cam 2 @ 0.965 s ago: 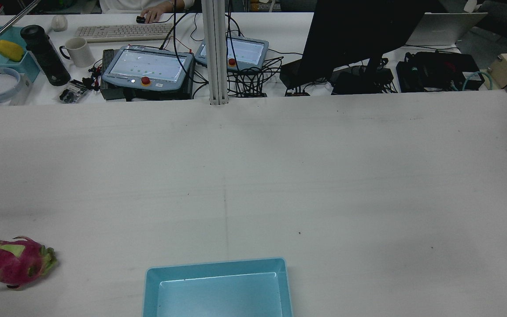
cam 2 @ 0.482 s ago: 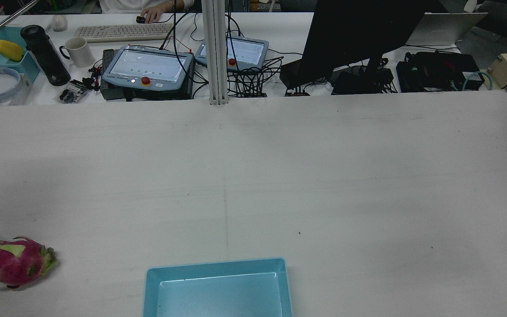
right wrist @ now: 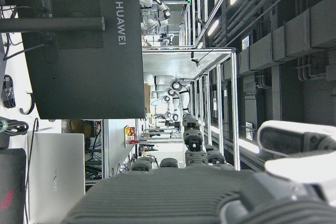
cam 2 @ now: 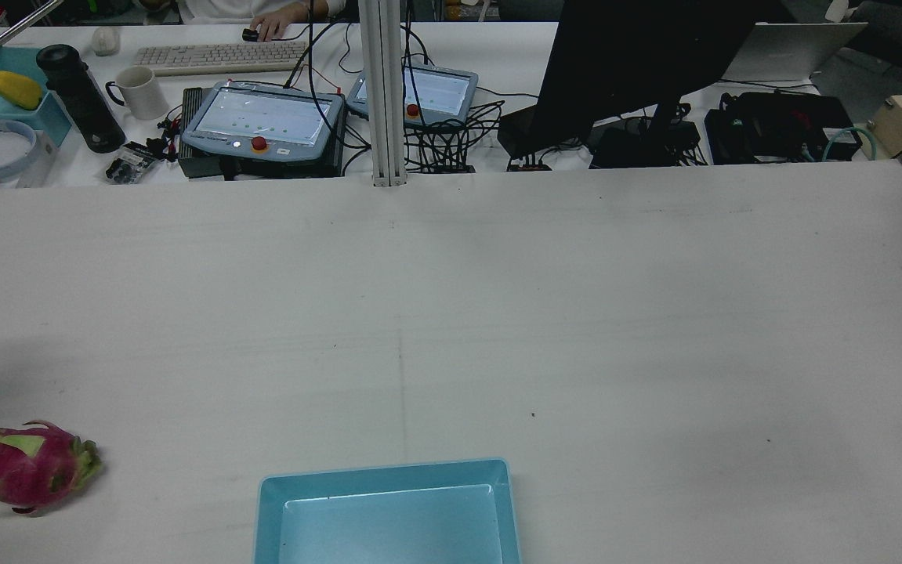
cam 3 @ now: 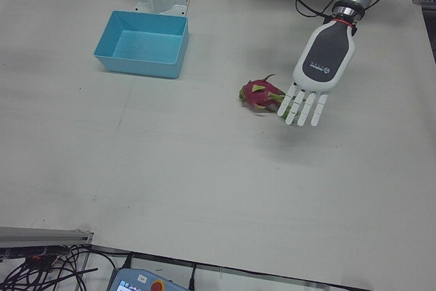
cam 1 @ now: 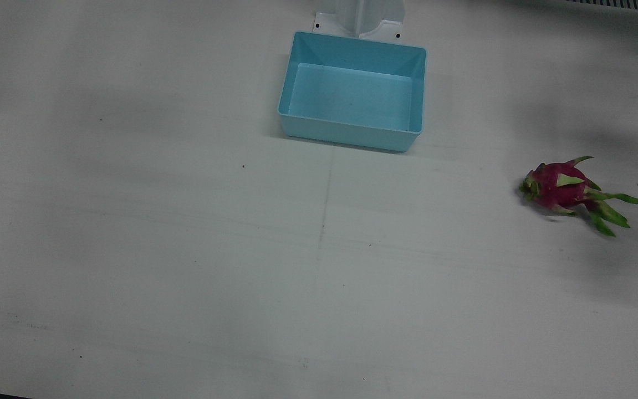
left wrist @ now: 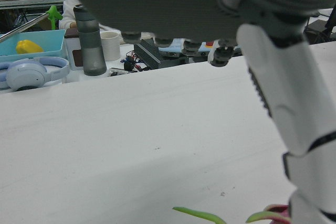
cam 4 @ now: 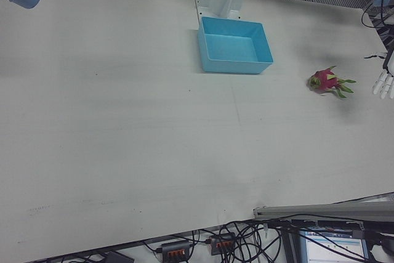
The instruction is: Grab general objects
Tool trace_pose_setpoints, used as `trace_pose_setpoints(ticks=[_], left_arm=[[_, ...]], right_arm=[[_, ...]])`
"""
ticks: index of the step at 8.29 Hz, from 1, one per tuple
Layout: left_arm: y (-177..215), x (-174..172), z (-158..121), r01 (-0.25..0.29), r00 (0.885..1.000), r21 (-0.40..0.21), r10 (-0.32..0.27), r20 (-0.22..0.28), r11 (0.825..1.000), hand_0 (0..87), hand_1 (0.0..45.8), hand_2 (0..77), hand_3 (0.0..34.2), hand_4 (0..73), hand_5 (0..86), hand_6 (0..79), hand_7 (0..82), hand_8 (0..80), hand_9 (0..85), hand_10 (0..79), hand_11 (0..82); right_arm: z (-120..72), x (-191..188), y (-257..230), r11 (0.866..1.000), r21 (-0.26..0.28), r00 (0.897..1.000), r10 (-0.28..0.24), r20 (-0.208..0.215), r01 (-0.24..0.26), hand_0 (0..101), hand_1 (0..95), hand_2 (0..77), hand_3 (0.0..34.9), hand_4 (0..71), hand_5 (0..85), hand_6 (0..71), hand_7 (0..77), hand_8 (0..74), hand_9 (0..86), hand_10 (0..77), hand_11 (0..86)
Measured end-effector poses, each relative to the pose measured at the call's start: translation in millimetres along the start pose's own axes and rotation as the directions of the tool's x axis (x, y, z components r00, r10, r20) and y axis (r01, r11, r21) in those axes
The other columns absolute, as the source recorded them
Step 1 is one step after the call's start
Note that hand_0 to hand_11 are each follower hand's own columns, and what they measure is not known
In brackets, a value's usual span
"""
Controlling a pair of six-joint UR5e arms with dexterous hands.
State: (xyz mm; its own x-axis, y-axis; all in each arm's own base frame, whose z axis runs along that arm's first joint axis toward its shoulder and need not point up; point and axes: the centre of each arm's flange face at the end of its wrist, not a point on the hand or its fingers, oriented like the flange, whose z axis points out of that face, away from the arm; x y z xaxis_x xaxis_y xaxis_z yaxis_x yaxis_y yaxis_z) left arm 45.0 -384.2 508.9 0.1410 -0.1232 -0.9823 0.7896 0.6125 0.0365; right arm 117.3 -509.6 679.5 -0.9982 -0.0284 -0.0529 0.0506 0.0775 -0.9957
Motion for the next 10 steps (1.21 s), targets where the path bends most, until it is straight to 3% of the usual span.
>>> trace_pose_setpoints(ticks=[3, 4, 6, 7, 8, 10], left_arm=[[4, 1, 6, -0.013, 0.997, -0.023, 0.011, -0.076, 1.0, 56.3, 0.5, 16.9, 6.2, 0.5, 2.2, 0.0, 5.4, 1.1, 0.5, 0.5, 0.5], [5, -5, 5, -0.029, 0.991, -0.025, 0.025, -0.131, 0.999, 51.8, 0.0, 16.9, 7.9, 0.5, 2.2, 0.0, 2.2, 1.1, 0.0, 0.5, 0.5], [10, -32, -4, -0.058, 0.967, -0.005, 0.055, -0.248, 0.998, 51.8, 0.0, 16.9, 7.9, 0.5, 1.6, 0.0, 2.2, 1.1, 0.0, 0.5, 0.5], [10, -40, -5, -0.064, 0.958, 0.005, 0.062, -0.28, 0.998, 51.8, 0.0, 16.9, 7.9, 0.5, 1.6, 0.0, 2.2, 1.1, 0.0, 0.5, 0.5], [10, -47, -4, -0.065, 0.952, 0.015, 0.066, -0.298, 0.998, 51.6, 0.0, 16.9, 6.9, 0.5, 1.6, 0.0, 3.3, 1.1, 0.0, 0.5, 0.5], [11, -56, -2, -0.041, 0.956, 0.006, 0.041, -0.291, 0.999, 51.7, 0.0, 16.9, 3.8, 1.1, 1.6, 0.0, 4.9, 1.1, 0.0, 0.5, 0.5]], right_arm=[[0.0, 0, 0, 1.0, 0.0, 1.0, 0.0, 0.0, 0.0, 0, 6.5, 74.7, 0.0, 0.0, 0.0, 0.0, 0.0, 0.0, 0.5, 0.0, 0.5], [0.0, 0, 0, 1.0, 0.0, 1.0, 0.0, 0.0, 0.0, 0, 6.5, 74.7, 0.0, 0.0, 0.0, 0.0, 0.0, 0.0, 0.5, 0.0, 0.5], [0.0, 0, 0, 1.0, 0.0, 1.0, 0.0, 0.0, 0.0, 0, 6.5, 74.7, 0.0, 0.0, 0.0, 0.0, 0.0, 0.0, 0.5, 0.0, 0.5], [0.0, 0, 0, 1.0, 0.0, 1.0, 0.0, 0.0, 0.0, 0, 6.5, 74.7, 0.0, 0.0, 0.0, 0.0, 0.0, 0.0, 0.5, 0.0, 0.5], [0.1, 0, 0, 1.0, -0.001, 1.0, 0.001, 0.0, -0.001, 0, 6.5, 74.7, 0.0, 0.0, 0.0, 0.0, 0.0, 0.0, 0.5, 0.0, 0.5], [0.1, 0, 1, 1.0, -0.001, 1.0, 0.0, 0.0, 0.0, 0, 6.0, 74.7, 0.0, 0.0, 0.0, 0.0, 0.0, 0.0, 0.5, 0.0, 0.5]])
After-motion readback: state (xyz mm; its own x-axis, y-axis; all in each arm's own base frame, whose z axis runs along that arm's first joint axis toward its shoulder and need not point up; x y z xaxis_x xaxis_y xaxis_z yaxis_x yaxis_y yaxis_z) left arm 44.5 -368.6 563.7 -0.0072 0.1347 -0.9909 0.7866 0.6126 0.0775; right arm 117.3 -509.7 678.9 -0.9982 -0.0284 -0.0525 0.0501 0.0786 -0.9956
